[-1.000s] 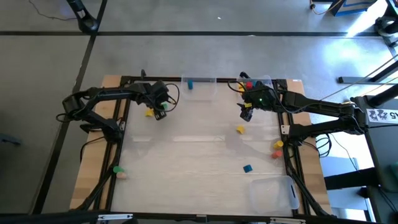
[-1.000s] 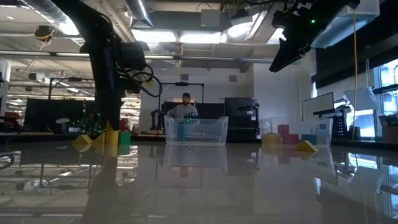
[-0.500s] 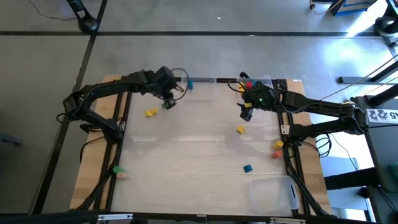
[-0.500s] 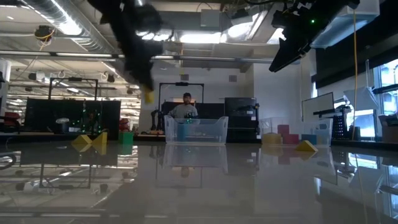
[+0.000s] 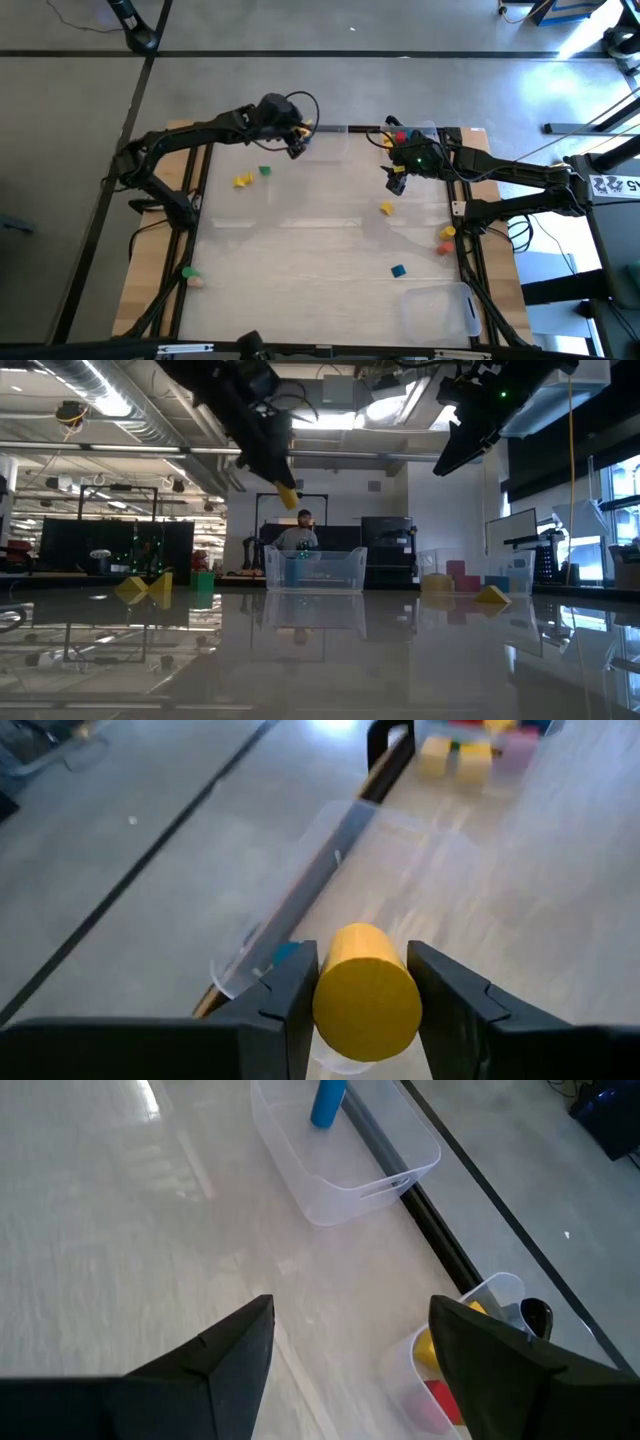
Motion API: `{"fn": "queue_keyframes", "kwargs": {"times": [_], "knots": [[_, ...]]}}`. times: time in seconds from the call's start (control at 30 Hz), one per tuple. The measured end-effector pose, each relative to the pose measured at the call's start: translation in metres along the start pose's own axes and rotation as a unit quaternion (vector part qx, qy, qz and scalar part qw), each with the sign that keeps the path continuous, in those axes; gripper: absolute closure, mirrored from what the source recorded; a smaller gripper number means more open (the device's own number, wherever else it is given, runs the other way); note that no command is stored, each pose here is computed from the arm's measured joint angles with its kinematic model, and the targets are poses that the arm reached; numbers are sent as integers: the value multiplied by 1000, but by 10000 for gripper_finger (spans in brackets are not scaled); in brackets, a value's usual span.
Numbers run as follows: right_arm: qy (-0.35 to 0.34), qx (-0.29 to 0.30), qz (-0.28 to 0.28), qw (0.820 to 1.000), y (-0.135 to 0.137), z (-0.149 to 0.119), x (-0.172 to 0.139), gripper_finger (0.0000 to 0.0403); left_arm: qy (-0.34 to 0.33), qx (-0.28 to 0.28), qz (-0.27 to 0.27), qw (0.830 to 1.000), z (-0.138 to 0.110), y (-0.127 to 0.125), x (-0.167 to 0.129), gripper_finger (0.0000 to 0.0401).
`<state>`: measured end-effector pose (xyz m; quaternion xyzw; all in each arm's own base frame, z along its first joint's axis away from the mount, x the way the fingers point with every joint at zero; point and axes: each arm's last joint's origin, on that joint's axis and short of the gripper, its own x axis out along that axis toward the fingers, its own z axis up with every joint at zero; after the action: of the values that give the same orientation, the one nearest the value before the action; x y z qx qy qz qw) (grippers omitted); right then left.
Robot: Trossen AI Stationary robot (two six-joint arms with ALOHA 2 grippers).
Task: Sort blocks by size
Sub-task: Put the yellow cylindrical block into the top left transparent bin
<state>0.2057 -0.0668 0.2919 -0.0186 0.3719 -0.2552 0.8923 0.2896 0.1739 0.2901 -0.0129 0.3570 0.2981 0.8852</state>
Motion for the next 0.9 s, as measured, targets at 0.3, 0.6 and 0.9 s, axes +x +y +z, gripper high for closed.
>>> {"fn": "queue_keyframes", "kwargs": {"times": [0.3, 0.6, 0.9], "knots": [[-1, 1, 0, 1000, 0, 0, 0, 137, 98, -8, -8, 995, 6, -8, 47, 273], [2, 0, 0, 1000, 0, 0, 0, 137, 146, 13, -13, 989, -9, -16, 86, 272], [0, 1, 0, 1000, 0, 0, 0, 137, 140, 9, -9, 990, -8, -13, 88, 272]]}}
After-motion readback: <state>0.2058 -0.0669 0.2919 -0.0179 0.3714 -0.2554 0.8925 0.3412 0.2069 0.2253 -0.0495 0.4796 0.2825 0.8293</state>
